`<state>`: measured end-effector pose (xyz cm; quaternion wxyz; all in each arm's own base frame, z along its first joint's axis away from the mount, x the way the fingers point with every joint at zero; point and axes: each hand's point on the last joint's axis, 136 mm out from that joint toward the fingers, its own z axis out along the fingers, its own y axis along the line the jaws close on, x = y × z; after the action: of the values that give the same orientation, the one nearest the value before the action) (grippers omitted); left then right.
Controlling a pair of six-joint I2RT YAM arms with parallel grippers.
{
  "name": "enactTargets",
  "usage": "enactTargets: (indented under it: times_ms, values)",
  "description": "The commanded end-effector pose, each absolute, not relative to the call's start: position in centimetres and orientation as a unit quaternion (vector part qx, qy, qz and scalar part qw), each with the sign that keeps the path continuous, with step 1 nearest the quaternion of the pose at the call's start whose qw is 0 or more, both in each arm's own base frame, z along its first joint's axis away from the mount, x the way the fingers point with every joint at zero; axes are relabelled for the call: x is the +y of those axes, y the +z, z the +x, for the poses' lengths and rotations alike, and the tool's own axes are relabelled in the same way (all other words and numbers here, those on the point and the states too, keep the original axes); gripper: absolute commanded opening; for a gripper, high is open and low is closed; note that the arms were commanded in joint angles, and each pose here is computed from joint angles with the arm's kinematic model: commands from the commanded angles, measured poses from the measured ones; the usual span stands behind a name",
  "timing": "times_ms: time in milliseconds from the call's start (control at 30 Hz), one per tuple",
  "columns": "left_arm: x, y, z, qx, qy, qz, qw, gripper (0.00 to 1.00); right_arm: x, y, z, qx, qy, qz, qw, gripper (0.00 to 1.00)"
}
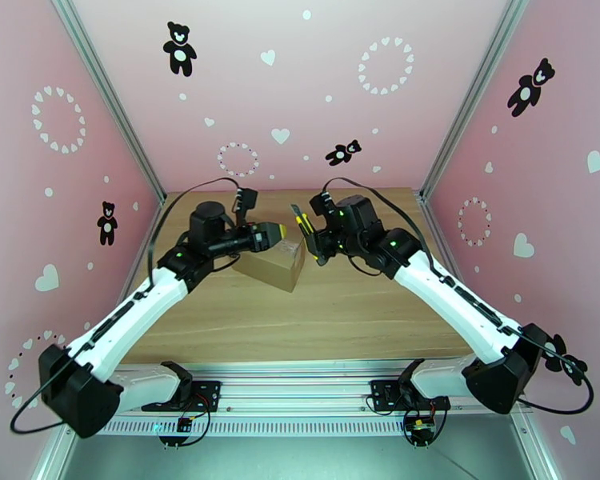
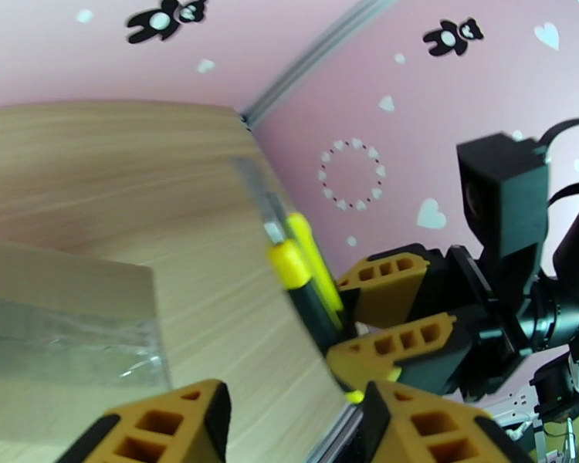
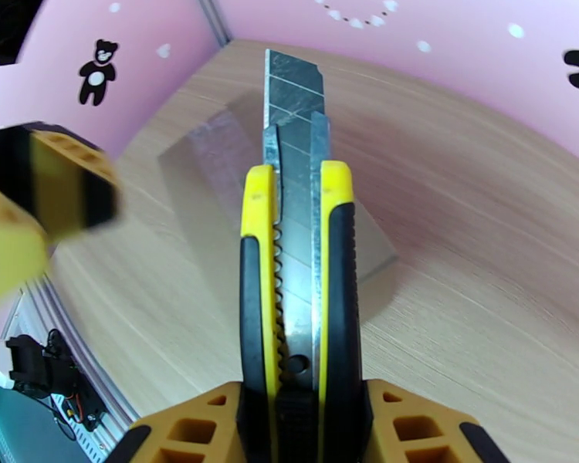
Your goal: Unpack the express box
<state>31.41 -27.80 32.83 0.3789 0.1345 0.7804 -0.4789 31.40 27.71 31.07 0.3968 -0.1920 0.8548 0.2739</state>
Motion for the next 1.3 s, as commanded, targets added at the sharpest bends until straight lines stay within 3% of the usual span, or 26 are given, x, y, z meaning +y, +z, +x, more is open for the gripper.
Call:
enactTargets:
  times_ms: [0,1267]
  values:
    - [-29.2,35.2,31.7,0.758,-0.499,0.147,0.393,0.54,29.1,32.5,31.2,0.842,0.289,-0.216,0.400,0.00]
    - [-30.9,33.6,35.4,0.774,-0.492,0.117,0.382,0.48,30.1,33.3,30.4,0.827,0.312,-0.230,0.407,0.00]
